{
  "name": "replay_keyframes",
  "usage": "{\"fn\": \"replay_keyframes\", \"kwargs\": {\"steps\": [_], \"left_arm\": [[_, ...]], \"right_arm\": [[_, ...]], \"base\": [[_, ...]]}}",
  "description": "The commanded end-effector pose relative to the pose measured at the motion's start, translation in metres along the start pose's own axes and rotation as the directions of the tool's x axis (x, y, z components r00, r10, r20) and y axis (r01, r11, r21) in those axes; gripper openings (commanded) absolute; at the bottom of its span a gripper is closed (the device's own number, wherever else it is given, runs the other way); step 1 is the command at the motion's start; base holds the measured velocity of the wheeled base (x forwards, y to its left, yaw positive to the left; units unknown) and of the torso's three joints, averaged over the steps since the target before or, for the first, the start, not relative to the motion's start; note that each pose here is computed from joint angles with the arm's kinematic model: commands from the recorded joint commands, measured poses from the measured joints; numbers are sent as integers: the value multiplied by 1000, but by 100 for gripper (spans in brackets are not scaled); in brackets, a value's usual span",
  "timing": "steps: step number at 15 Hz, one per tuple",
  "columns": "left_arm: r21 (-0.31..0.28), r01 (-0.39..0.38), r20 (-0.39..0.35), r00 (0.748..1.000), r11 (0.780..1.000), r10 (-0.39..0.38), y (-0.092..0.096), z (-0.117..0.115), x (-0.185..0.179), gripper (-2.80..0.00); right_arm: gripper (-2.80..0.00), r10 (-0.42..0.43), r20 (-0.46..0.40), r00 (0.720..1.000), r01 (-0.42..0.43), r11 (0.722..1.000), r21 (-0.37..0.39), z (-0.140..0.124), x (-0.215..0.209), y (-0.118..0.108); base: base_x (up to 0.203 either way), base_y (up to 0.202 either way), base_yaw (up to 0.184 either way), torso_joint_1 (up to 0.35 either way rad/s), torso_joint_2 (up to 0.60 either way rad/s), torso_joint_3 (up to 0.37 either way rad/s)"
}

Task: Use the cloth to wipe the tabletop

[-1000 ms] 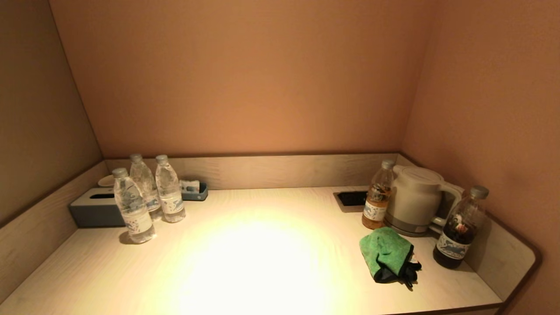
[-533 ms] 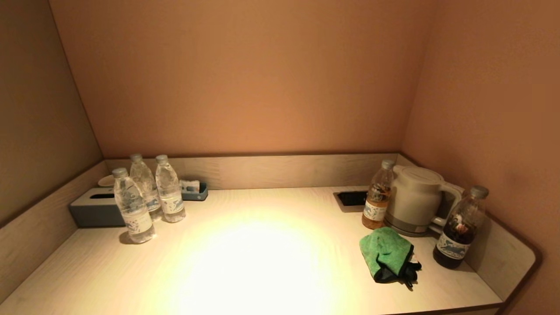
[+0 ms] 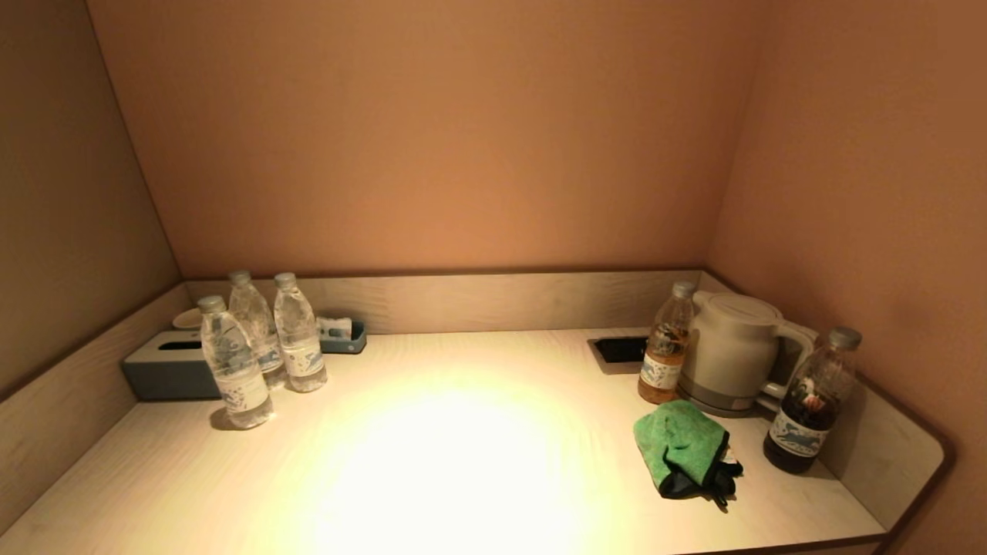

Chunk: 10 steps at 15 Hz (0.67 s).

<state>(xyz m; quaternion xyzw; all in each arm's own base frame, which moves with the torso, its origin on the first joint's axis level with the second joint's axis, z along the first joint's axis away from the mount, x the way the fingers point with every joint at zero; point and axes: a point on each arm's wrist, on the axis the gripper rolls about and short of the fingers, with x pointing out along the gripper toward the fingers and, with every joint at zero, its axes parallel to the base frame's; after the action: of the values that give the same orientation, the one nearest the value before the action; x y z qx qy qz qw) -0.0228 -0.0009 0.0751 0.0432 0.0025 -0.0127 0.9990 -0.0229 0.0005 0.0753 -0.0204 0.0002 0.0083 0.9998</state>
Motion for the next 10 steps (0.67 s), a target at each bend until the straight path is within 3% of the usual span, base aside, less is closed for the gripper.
{"fn": "replay_keyframes", "kwargs": {"steps": [1, 10], "left_arm": [[1, 0, -1, 1000, 1000, 0, 0, 0, 0, -280], [1, -1, 0, 1000, 1000, 1, 0, 0, 0, -280]], "right_arm": [[-280, 0, -1, 1000, 0, 1000, -1, 0, 0, 0], [-280, 0, -1, 1000, 0, 1000, -1, 0, 0, 0]], "base": [[0, 0, 0, 0, 0, 0], [0, 0, 0, 0, 0, 0]]}}
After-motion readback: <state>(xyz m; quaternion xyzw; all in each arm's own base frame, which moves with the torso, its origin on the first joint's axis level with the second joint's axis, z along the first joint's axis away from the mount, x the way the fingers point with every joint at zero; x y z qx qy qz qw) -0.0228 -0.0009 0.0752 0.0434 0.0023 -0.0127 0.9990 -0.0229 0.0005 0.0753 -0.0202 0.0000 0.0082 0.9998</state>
